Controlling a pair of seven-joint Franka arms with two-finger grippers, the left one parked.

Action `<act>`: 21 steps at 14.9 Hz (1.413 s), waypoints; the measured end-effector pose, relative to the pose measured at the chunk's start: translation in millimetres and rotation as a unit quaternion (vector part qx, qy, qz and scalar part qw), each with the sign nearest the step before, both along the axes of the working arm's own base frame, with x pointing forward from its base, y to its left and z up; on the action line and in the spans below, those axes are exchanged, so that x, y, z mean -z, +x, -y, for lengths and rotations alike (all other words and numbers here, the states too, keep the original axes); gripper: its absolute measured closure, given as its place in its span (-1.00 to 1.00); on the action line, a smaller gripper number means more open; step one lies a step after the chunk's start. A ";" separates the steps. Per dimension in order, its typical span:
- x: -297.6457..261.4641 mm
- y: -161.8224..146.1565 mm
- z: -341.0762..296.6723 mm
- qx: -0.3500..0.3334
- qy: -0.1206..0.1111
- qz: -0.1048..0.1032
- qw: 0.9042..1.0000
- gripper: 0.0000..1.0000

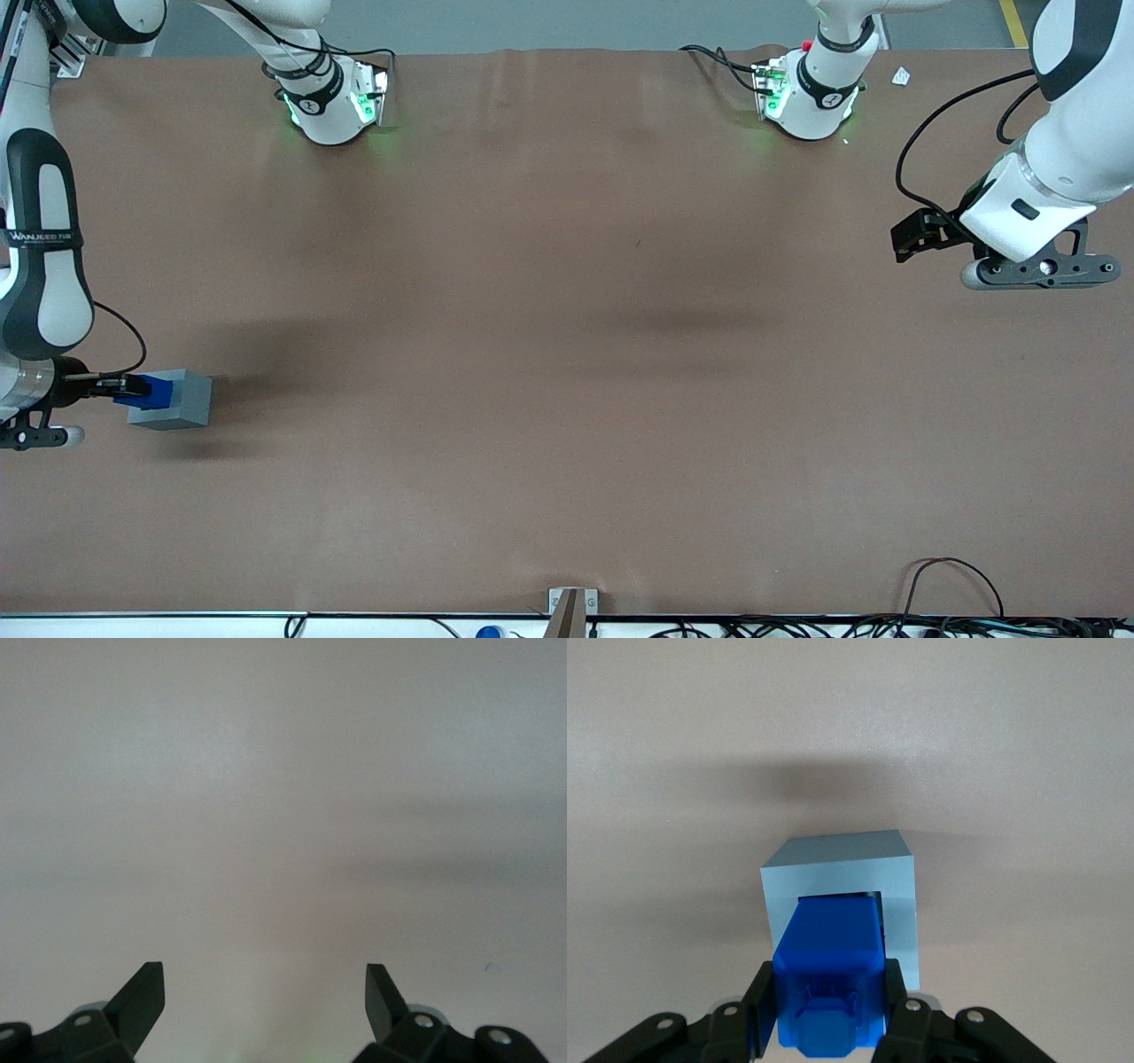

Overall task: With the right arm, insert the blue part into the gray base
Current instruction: 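Lower the blue block into the gray base's opening, then open the right gripper to release the blue block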

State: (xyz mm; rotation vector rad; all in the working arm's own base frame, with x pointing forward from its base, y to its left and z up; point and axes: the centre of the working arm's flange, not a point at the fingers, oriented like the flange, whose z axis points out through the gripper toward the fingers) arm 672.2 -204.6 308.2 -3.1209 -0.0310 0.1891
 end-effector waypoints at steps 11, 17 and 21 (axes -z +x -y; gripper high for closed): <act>13.4 3.9 1.1 -0.022 0.001 0.009 1.000 -0.01; 11.9 2.4 9.7 -0.018 0.001 0.012 1.000 -1.00; 7.8 2.5 16.3 -0.013 0.000 0.017 1.000 -1.00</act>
